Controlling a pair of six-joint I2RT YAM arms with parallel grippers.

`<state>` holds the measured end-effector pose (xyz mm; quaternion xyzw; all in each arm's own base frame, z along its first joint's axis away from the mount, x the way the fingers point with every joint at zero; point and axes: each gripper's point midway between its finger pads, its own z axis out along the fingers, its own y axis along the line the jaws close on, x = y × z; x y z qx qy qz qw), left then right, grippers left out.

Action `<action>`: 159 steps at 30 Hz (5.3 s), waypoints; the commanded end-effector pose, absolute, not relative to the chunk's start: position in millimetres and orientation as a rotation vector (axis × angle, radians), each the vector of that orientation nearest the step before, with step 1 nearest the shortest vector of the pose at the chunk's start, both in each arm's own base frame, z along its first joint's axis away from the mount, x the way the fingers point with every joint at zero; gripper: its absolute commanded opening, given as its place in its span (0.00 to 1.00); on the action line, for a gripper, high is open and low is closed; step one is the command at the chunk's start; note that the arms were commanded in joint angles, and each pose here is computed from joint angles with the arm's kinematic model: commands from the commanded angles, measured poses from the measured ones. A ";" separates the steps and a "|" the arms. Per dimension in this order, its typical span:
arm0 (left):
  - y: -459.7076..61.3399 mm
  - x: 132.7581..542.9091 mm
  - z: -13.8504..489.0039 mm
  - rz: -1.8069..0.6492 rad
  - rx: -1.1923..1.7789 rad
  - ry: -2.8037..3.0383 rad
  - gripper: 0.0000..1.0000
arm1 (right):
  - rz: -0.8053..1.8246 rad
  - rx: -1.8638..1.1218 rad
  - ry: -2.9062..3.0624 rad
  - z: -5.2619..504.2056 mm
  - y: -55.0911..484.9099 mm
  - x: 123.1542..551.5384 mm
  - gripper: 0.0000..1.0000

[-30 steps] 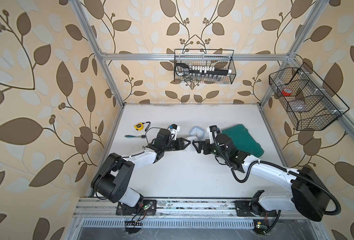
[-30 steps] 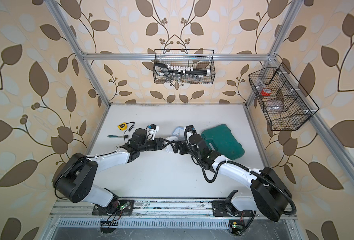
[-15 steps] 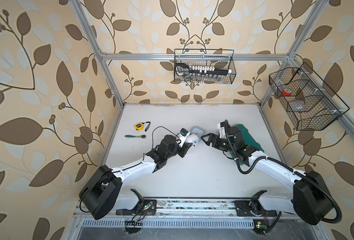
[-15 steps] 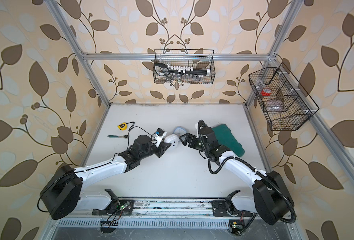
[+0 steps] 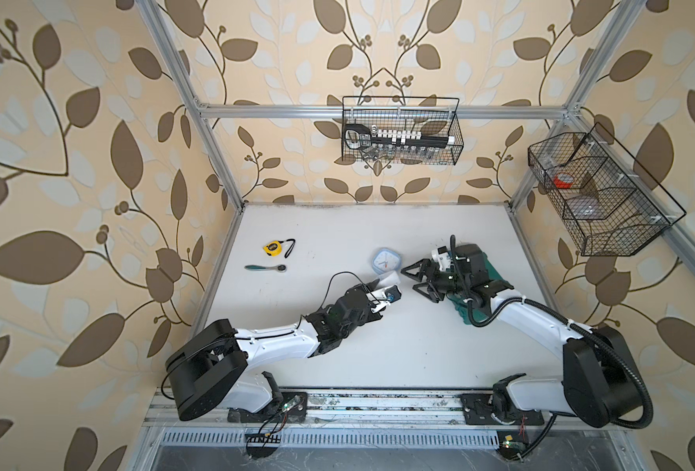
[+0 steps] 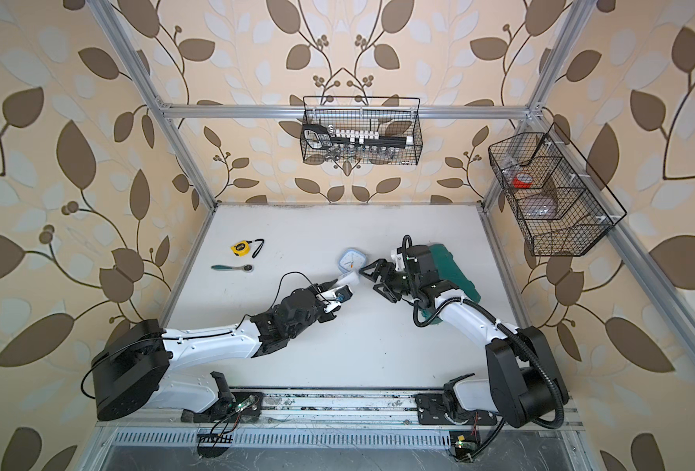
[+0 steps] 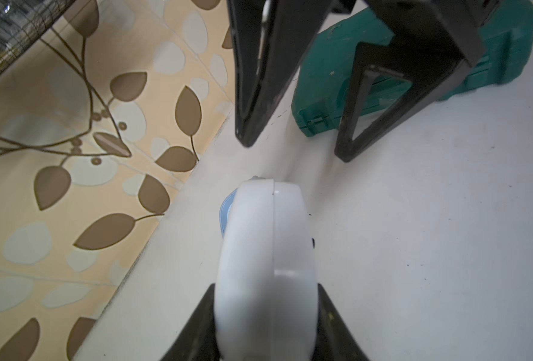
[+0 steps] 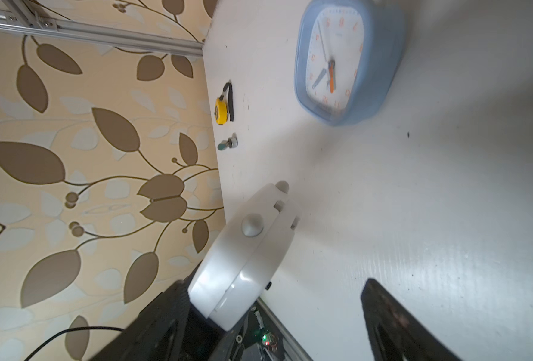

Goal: Insert the battery into the alarm
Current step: Adjust the alarm at the center of the board, then reset both arms

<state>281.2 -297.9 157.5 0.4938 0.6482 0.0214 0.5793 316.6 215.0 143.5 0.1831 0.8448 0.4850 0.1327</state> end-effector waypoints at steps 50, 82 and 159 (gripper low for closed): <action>-331.3 274.1 146.0 0.219 1.267 1.401 0.61 | 1.665 0.699 2.557 113.9 226.8 311.4 0.25; -265.0 281.6 207.3 -0.542 0.627 1.643 0.99 | 1.408 0.378 2.388 100.7 196.3 325.7 0.24; -16.8 382.2 146.2 0.137 -0.055 1.894 0.99 | -0.391 0.338 1.797 157.1 -30.0 372.9 1.00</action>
